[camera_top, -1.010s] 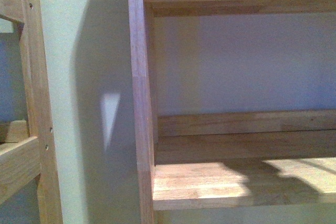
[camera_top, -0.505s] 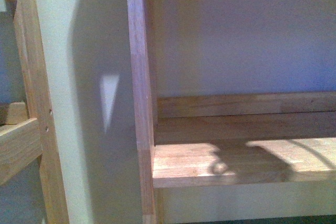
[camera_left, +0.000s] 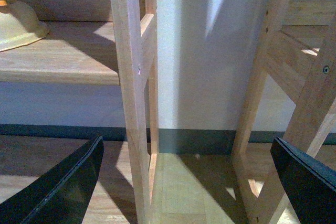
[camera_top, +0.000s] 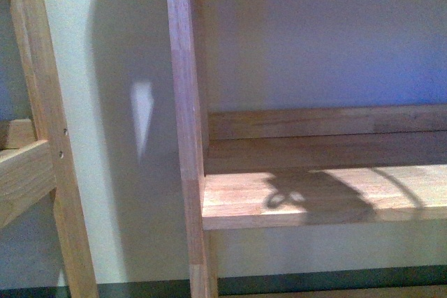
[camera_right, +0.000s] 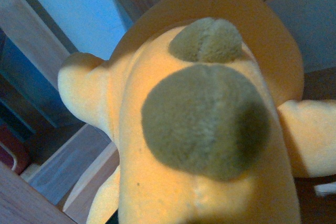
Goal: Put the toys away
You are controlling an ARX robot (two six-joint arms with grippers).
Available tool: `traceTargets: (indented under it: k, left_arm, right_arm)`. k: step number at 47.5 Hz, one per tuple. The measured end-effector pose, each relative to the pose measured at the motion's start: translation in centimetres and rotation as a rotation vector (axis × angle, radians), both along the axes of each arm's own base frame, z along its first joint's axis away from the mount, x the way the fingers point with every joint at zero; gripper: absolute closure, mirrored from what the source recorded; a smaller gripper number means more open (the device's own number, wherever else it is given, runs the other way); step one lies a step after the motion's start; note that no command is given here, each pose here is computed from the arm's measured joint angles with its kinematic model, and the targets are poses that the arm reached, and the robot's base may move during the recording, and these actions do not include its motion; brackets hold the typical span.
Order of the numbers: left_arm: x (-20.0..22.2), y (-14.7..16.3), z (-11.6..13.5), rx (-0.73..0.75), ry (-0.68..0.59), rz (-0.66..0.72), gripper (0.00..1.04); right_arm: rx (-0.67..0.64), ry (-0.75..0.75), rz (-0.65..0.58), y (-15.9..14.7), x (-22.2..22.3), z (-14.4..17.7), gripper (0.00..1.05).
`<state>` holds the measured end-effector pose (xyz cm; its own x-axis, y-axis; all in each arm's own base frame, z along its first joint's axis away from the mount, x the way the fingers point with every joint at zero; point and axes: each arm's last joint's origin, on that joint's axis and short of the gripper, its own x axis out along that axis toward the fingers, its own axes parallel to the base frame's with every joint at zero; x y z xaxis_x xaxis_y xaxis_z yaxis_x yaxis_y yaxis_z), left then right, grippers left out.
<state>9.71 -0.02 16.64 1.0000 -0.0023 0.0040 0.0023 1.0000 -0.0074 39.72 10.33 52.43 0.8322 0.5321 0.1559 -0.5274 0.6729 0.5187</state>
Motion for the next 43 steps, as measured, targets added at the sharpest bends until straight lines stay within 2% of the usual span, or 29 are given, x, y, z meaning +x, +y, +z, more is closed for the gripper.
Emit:
traceTargets:
  k: [20, 30, 36, 43]
  left_arm:
    - [0.0, 0.0, 0.0, 0.0, 0.0, 0.0, 0.06]
    - [0.0, 0.0, 0.0, 0.0, 0.0, 0.0, 0.06]
    - [0.0, 0.0, 0.0, 0.0, 0.0, 0.0, 0.06]
    - [0.0, 0.0, 0.0, 0.0, 0.0, 0.0, 0.06]
  right_arm:
    - [0.033, 0.008, 0.024, 0.9, 0.0, -1.0, 0.84]
    - [0.025, -0.005, 0.001, 1.0, -0.1, -1.4, 0.46]
    - [0.019, -0.016, -0.013, 0.9, -0.3, -1.4, 0.32]
    - [-0.015, -0.057, -0.027, 0.5, -0.9, -1.1, 0.08]
